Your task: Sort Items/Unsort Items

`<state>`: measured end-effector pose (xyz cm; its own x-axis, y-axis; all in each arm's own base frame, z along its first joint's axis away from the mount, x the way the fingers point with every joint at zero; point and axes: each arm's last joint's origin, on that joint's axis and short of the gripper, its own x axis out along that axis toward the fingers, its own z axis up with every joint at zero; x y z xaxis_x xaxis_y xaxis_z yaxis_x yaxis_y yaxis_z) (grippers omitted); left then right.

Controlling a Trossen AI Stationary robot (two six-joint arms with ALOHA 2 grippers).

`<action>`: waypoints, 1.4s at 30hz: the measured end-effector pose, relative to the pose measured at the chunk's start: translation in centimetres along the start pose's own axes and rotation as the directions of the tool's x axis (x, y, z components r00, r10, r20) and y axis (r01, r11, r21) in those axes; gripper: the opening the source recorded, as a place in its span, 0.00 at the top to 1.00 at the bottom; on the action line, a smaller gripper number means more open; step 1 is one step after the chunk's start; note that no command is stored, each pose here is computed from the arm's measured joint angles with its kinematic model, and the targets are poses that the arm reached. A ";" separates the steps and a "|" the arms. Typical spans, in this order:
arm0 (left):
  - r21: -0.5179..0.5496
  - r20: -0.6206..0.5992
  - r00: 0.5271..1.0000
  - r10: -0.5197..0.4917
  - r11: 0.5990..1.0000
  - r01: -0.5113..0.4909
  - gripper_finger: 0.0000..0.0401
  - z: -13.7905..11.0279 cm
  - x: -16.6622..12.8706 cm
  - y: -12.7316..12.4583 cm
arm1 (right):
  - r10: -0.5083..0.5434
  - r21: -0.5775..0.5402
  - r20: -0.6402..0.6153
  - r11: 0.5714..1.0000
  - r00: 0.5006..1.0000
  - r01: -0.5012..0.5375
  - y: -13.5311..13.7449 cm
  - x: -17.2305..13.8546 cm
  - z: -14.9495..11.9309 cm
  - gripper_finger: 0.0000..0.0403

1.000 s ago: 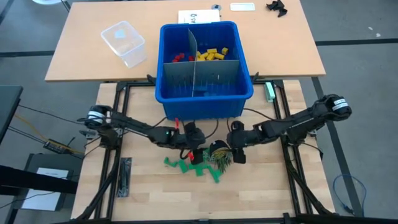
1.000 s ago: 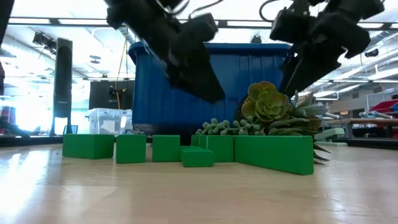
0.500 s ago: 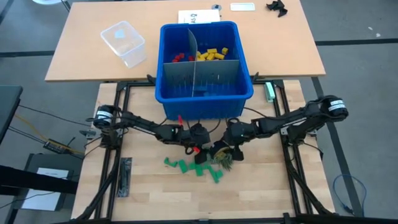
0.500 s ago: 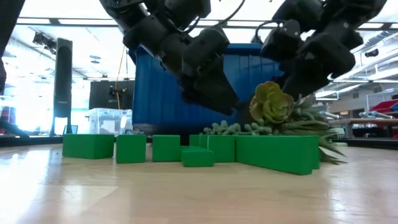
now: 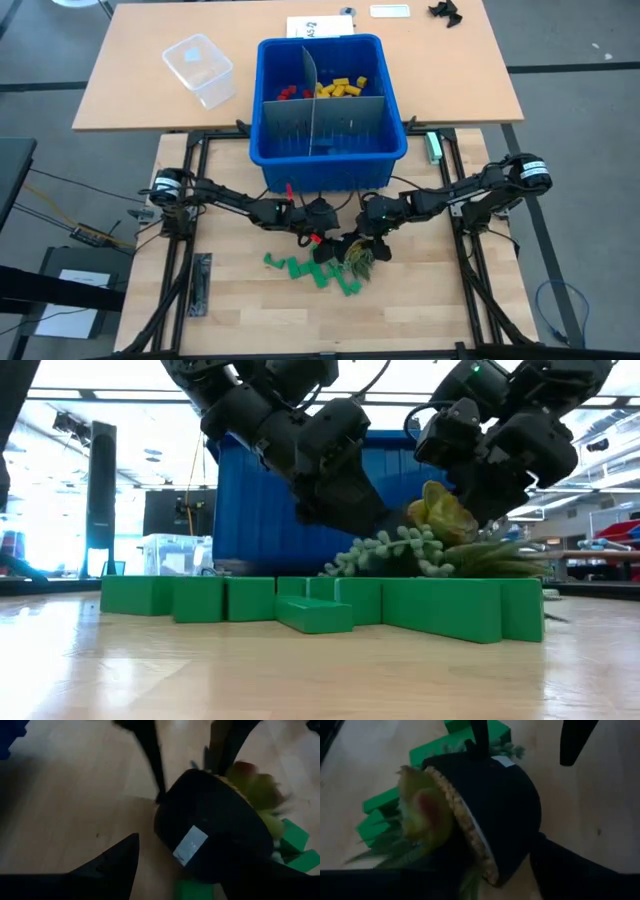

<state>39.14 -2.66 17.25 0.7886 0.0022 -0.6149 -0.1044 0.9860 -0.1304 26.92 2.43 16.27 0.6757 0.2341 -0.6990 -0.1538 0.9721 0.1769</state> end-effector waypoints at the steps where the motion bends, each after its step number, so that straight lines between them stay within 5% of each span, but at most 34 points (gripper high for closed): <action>1: -0.001 0.001 1.000 0.007 1.000 -0.007 0.38 0.0 -0.1 0.0 | -0.007 0.015 0.004 1.000 1.000 0.007 0.1 -0.4 0.1 0.56; 13: -0.002 0.016 0.999 0.028 1.000 -0.028 0.38 1.9 -0.8 -0.2 | 0.013 0.158 0.068 0.987 0.998 -0.024 0.7 -2.9 1.0 0.98; 26: 0.019 -0.083 0.986 0.147 0.989 -0.146 0.38 0.8 -0.9 0.3 | -0.021 0.226 0.071 0.974 0.997 0.004 0.3 -1.5 0.9 0.97; 34: 0.017 -0.141 0.985 0.098 0.995 -0.096 0.38 2.8 -4.4 -1.3 | -0.006 0.205 0.066 0.979 0.998 -0.008 0.7 -3.5 1.0 0.97; 42: 0.036 -0.122 0.992 -0.015 0.999 0.019 0.38 2.4 -4.0 -3.5 | 0.074 0.114 0.117 0.990 0.990 -0.087 4.3 -4.7 1.3 0.99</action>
<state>37.83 -5.76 22.01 0.7106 -0.0329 -0.7029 -0.0674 0.9911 -0.1146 24.00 5.46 21.17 0.7423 0.3022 -0.5980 -0.1291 0.9403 0.3149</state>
